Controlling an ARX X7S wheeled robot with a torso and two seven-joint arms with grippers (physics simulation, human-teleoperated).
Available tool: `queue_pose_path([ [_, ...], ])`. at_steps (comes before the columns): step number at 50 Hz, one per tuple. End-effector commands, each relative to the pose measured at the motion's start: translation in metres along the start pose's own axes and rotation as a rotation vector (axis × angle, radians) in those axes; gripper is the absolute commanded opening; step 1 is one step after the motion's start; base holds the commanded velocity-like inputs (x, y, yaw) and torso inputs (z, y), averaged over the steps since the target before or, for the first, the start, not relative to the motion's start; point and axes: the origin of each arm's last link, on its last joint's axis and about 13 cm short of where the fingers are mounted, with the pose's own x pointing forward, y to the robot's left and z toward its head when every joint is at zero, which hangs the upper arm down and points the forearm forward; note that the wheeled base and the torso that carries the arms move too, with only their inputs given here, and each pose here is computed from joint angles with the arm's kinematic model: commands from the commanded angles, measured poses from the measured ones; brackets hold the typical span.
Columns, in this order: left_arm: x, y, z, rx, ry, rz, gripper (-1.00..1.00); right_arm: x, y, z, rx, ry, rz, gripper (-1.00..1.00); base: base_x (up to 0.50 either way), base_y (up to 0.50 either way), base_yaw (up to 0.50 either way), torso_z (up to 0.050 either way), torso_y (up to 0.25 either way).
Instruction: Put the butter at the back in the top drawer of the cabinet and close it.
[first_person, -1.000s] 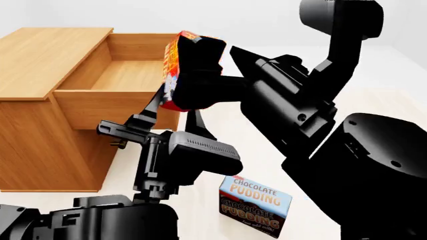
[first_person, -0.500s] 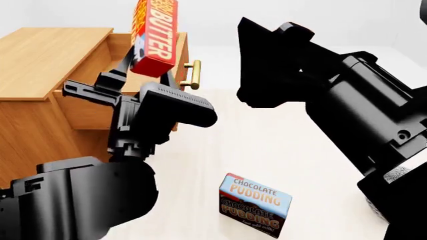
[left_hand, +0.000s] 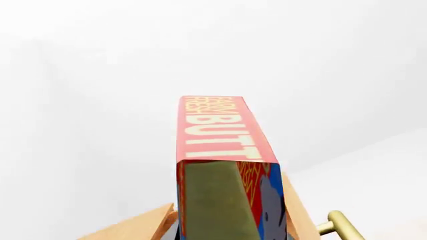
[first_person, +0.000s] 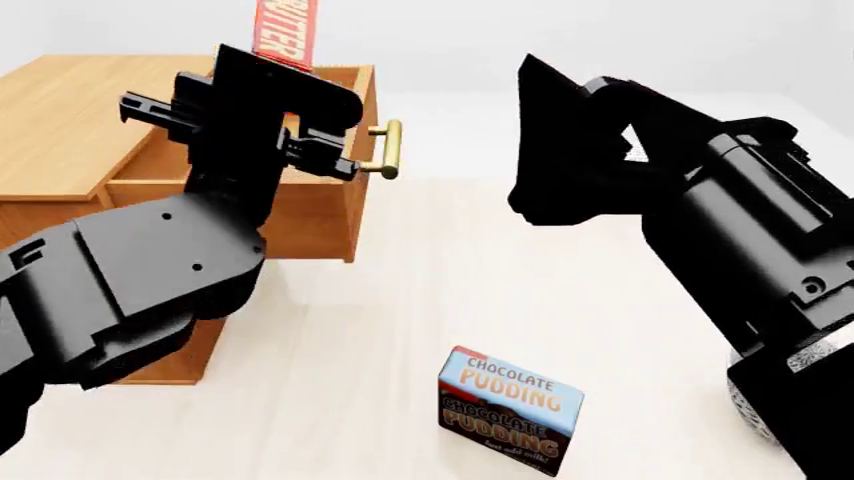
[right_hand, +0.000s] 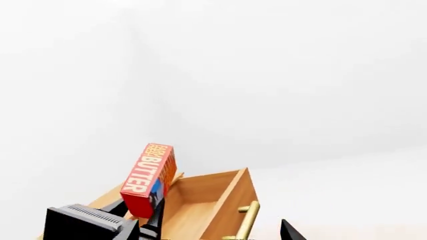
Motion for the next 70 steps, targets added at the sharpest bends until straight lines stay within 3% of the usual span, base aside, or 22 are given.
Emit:
queue_pose_path([
  [1,0.02,0.019,0.006,-0.119,0.02,0.001,-1.0,0.004,-0.009,-0.004,-0.159,-0.067,-0.119,1.0,0.0,0.0,0.0,0.0,0.0],
  [4,0.019,0.021,0.008,-0.13,0.023,-0.003,-1.0,0.006,-0.014,-0.008,-0.294,-0.129,-0.207,1.0,0.0,0.0,0.0,0.0,0.004],
  [15,0.022,0.025,0.012,-0.144,0.028,-0.003,-1.0,0.008,-0.017,-0.013,-0.447,-0.195,-0.292,1.0,0.0,0.0,0.0,0.0,0.001],
  [38,0.062,0.02,0.006,-0.164,0.165,0.041,-1.0,0.01,-0.021,-0.02,-0.451,-0.174,-0.285,1.0,0.0,0.0,0.0,0.0,0.002],
  [46,0.073,0.024,0.006,-0.238,0.216,0.05,-1.0,0.01,-0.023,-0.023,-0.447,-0.172,-0.288,1.0,0.0,0.0,0.0,0.001,0.001],
  [55,0.075,0.024,0.006,-0.291,0.267,0.008,-1.0,0.01,-0.023,-0.025,-0.444,-0.173,-0.286,1.0,0.0,0.0,0.0,0.0,0.001],
  [70,0.074,0.02,0.005,-0.311,0.309,-0.036,-1.0,0.01,-0.02,-0.026,-0.448,-0.173,-0.277,1.0,0.0,0.0,0.0,0.001,0.002],
])
